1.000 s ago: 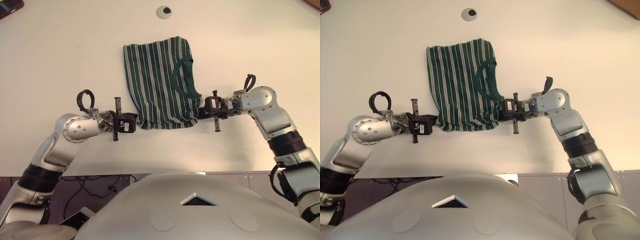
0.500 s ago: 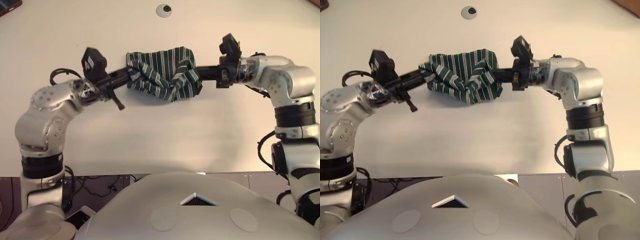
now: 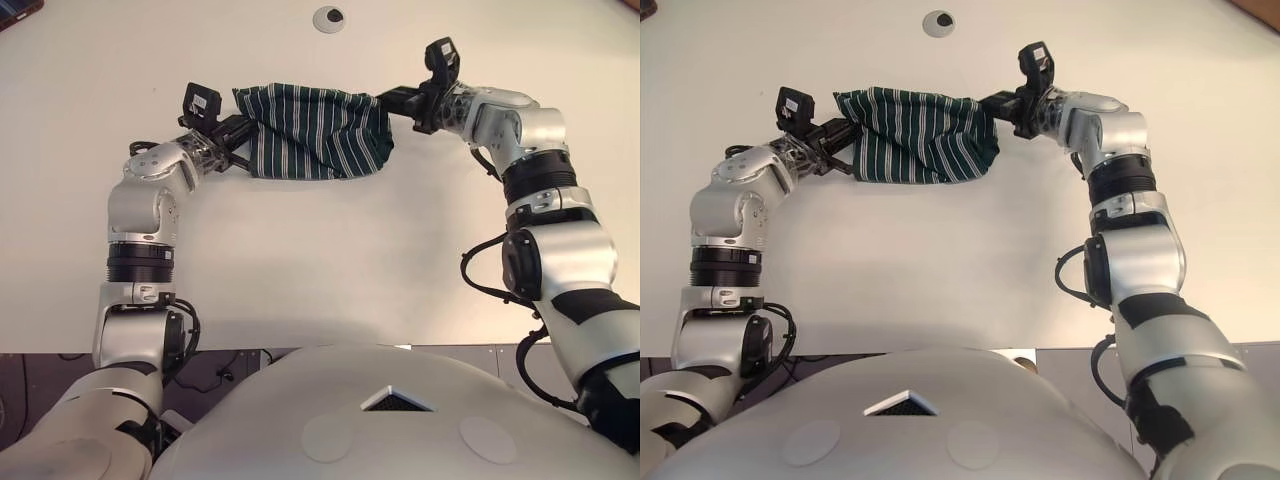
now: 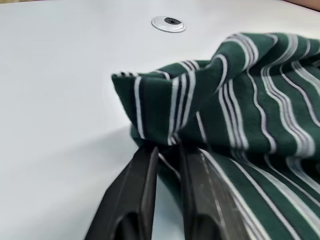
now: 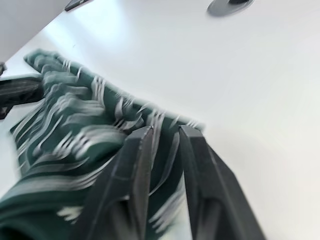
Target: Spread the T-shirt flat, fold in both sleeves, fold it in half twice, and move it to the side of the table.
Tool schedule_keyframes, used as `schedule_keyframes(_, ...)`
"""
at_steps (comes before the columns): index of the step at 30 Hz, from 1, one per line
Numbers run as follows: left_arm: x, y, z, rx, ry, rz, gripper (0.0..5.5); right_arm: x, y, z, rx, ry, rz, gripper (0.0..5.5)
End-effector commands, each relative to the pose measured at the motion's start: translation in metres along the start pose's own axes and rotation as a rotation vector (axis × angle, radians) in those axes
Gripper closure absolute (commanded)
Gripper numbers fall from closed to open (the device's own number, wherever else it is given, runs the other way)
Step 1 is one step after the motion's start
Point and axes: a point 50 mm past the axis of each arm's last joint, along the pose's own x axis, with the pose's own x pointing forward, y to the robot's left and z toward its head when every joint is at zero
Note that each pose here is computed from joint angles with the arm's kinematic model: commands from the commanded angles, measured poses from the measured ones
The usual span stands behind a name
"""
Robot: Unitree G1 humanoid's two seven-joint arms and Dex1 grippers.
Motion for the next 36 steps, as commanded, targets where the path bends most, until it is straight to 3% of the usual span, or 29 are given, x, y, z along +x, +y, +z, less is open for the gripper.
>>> schedule_keyframes(1,-0.005,0.014,0.012,-0.027,-0.109,0.1,4.81,0.001,0.003,0.031,-0.026,-0.183,-0.028,4.37)
schedule_keyframes(4,-0.015,0.019,0.02,-0.064,-0.202,0.151,4.81,0.0,0.016,0.04,-0.073,-0.282,0.062,4.37)
schedule_keyframes(7,-0.029,-0.003,0.03,-0.053,-0.32,0.046,5.08,0.002,0.065,0.024,-0.216,-0.232,0.37,4.79)
schedule_keyframes(10,-0.031,-0.047,0.015,0.078,-0.223,-0.215,5.5,0.016,0.092,-0.002,-0.235,-0.158,0.442,5.45)
schedule_keyframes(12,-0.028,-0.056,-0.004,0.19,-0.088,-0.267,5.5,0.03,0.1,-0.015,-0.206,-0.113,0.396,5.48)
schedule_keyframes(17,-0.025,-0.036,-0.055,0.376,0.285,-0.175,5.5,0.054,0.078,-0.023,-0.244,-0.038,0.118,5.48)
schedule_keyframes(22,-0.038,-0.04,-0.078,0.38,0.413,-0.244,5.5,0.038,0.019,-0.017,-0.345,0.031,-0.242,5.48)
schedule_keyframes(24,-0.04,-0.04,-0.08,0.377,0.416,-0.246,5.5,0.03,0.004,-0.011,-0.354,0.021,-0.337,5.48)
schedule_keyframes(26,-0.04,-0.041,-0.079,0.37,0.404,-0.236,5.5,0.032,0.01,0.005,-0.368,-0.07,-0.309,5.48)
schedule_keyframes(30,-0.037,-0.042,-0.072,0.367,0.345,-0.226,5.5,0.051,0.072,0.04,-0.384,-0.33,0.059,5.48)
schedule_keyframes(33,-0.032,-0.041,-0.054,0.402,0.247,-0.186,5.5,0.072,0.115,0.015,-0.351,-0.184,0.315,5.48)
schedule_keyframes(36,-0.033,-0.025,-0.012,0.408,0.048,-0.057,5.5,0.085,0.118,-0.033,-0.404,0.113,0.282,5.48)
